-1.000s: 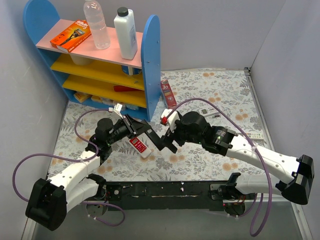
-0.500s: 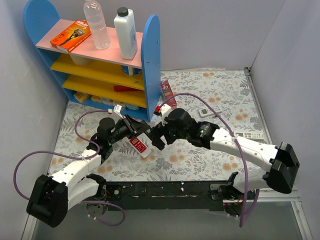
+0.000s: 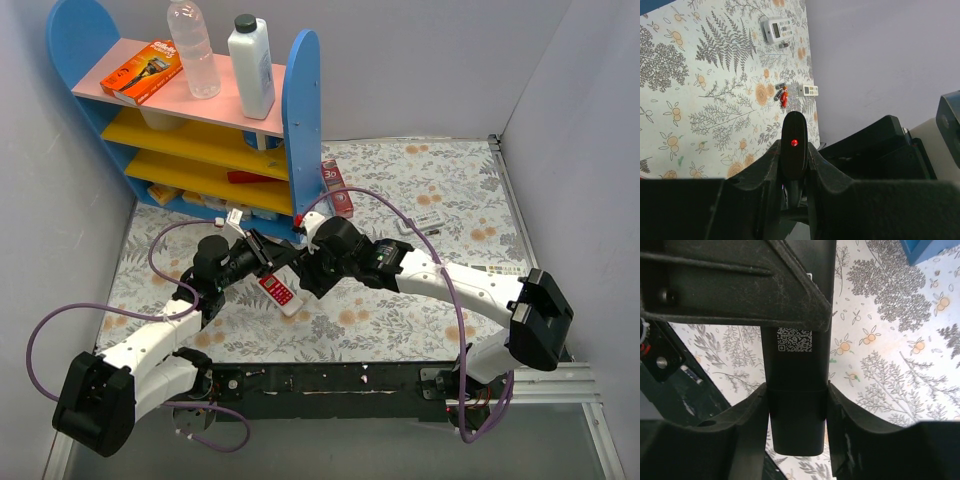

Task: Load the batteries into the remote control
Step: Place the remote control at the center of the board.

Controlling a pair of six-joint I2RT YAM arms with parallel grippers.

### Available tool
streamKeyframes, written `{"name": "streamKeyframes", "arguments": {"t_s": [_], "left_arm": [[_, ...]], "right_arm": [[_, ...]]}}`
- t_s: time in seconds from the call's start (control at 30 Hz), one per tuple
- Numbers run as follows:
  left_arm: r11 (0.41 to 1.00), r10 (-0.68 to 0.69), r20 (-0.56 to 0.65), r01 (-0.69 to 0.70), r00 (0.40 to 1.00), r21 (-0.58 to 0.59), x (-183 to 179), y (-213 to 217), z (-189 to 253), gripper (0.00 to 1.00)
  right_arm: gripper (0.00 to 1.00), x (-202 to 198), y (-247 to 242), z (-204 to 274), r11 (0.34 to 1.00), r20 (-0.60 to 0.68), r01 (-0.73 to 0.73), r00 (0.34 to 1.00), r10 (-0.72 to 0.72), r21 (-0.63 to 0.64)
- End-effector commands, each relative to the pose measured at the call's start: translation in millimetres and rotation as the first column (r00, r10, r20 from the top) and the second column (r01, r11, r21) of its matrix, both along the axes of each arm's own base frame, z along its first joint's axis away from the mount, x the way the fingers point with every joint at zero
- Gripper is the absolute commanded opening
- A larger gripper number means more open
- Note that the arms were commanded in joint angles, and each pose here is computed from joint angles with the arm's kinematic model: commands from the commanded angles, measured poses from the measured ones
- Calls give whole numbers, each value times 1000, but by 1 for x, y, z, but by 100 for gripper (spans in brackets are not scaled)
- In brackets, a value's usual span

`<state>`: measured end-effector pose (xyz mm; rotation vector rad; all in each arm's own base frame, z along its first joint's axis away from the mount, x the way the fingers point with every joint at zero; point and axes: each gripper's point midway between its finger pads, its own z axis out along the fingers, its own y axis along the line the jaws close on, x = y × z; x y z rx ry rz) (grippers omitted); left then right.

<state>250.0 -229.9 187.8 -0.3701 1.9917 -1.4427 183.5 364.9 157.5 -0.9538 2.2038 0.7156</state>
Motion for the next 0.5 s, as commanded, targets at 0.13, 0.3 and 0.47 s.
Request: {"name": "streamKeyframes", "arguments": {"t_s": [0.13,0.3,0.47], "left_arm": [[1000,-4,83,4,997,10,0,0,17,26],[995,44,137,-55,990,82,8,10,23,75],[964,149,195,-187,969,192,17,35,31,98]], "right_arm": [[17,-5,4,21,998,26,-51,998,50,29],[13,-1,-23,1,998,10,22,1000,-21,-66],[11,5,-65,-20,977,-29,162,986,-167,-138]]}}
